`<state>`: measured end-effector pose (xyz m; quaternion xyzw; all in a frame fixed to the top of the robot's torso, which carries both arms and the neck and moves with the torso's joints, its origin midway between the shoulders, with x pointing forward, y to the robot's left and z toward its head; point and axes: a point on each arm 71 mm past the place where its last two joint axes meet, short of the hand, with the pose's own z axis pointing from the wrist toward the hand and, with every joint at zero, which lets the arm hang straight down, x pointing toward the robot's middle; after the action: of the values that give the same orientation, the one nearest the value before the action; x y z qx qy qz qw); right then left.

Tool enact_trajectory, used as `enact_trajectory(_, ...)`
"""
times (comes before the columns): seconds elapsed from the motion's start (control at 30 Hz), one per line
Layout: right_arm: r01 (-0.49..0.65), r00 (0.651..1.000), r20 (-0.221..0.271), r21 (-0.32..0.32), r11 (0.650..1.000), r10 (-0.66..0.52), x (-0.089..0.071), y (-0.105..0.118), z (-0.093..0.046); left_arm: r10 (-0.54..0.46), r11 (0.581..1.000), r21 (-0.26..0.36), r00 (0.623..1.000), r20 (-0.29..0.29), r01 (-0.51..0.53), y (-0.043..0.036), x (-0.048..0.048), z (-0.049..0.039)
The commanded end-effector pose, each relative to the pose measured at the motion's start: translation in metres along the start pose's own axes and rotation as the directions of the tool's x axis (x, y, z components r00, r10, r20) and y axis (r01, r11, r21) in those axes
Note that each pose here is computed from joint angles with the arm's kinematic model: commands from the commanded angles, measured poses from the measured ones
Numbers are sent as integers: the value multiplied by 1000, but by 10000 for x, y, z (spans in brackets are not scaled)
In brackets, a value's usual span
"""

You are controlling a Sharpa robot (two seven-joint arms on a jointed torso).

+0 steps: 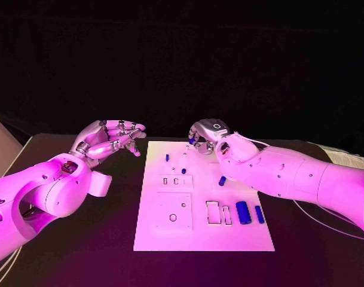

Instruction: Assemble the parts on the task board

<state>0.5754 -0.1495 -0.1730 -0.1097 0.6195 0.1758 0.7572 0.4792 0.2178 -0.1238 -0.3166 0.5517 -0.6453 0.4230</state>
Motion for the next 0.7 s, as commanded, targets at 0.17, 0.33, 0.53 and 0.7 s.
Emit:
enact_trajectory(0.17,-11,999,-40,-26,1000,10,40,48,27,-2,1000,8,1000,-24,2,-19,37,6)
enact_trajectory(0.33,-15,999,-45,-25,1000,14,50,49,41,-3,1000,9,1000,-26,3,-24,41,7)
enact_trajectory(0.53,-21,998,-58,-35,999,19,66,84,50,-3,1000,9,1000,-27,3,-27,43,9)
enact_trajectory(0.7,-21,997,-80,-39,999,17,92,105,55,-4,1000,10,1000,-29,4,-31,49,12)
